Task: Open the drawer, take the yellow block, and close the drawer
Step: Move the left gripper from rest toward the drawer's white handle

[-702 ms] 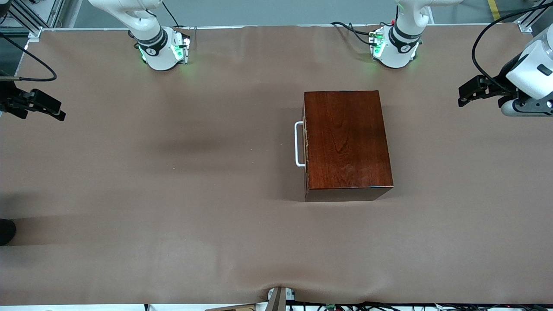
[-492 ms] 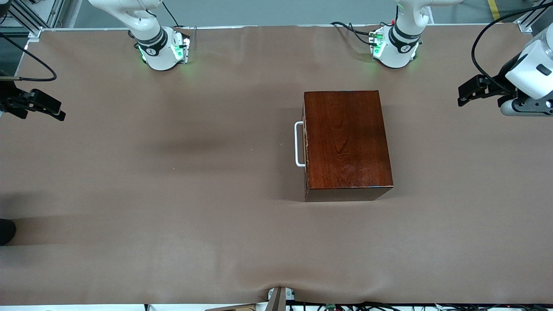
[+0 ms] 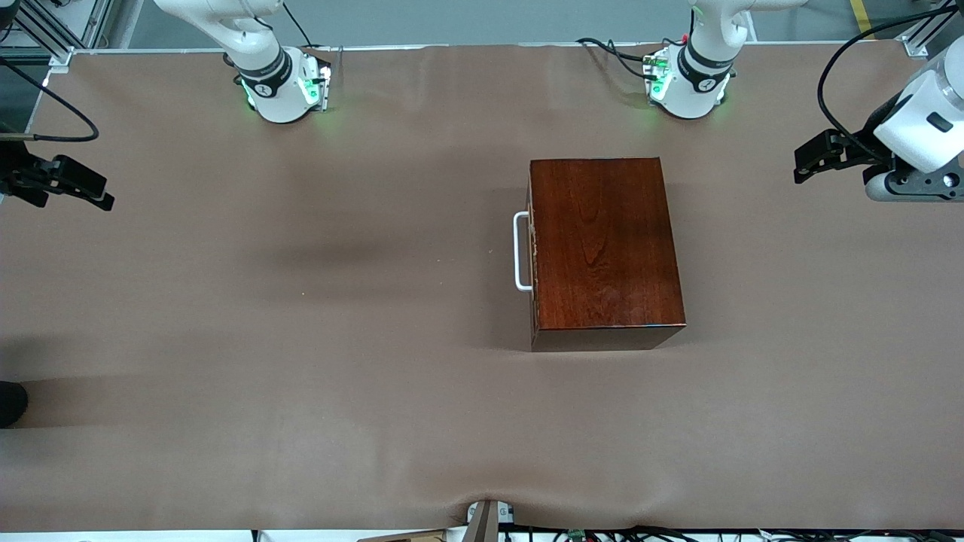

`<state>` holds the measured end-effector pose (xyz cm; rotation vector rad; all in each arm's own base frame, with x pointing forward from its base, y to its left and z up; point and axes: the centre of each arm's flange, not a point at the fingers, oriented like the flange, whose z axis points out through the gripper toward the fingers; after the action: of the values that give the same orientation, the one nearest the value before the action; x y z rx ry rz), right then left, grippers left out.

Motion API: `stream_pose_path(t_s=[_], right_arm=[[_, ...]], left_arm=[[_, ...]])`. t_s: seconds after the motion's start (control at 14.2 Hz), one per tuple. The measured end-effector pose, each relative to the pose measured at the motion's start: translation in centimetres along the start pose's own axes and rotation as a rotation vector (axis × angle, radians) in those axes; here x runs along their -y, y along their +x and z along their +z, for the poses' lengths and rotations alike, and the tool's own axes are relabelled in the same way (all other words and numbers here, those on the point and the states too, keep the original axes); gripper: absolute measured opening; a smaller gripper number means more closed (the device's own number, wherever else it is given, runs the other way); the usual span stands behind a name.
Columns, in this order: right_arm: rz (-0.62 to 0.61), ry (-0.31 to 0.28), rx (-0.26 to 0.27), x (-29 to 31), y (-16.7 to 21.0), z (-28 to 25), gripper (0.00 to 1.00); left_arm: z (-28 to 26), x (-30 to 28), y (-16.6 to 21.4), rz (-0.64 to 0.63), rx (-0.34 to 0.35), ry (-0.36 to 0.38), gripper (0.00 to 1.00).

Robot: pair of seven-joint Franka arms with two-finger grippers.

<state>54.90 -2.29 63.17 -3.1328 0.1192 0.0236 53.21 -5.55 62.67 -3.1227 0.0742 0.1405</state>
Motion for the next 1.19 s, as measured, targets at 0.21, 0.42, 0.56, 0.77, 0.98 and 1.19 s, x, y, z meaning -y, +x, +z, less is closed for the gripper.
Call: stream_pose_path(t_s=[0.21, 0.42, 0.56, 0.77, 0.98, 1.19], right_arm=[[0.0, 0.0, 0.0, 0.0, 0.0, 0.0, 1.0], [0.0, 0.0, 0.0, 0.0, 0.0, 0.0, 1.0], [0.001, 0.0, 0.0, 0.0, 0.0, 0.0, 1.0], [0.001, 0.0, 0.0, 0.0, 0.0, 0.0, 1.0], [0.001, 0.0, 0.0, -0.1, 0.0, 0.0, 1.0], [0.002, 0.0, 0.0, -0.1, 0.0, 0.0, 1.0]], left_arm=[[0.3, 0.1, 0.4, -0.001, 0.0, -0.001, 1.0], [0.9, 0.4, 1.2, -0.007, 0.003, -0.003, 1.0], [1.1, 0.2, 2.1, -0.002, 0.0, -0.005, 1.0], [1.8, -1.2, 4.0, 0.011, -0.001, -0.009, 1.0], [1.6, -5.2, 4.8, -0.017, -0.013, -0.01, 1.0], [1.7, -11.7, 4.0, -0.032, -0.025, -0.006, 1.0]])
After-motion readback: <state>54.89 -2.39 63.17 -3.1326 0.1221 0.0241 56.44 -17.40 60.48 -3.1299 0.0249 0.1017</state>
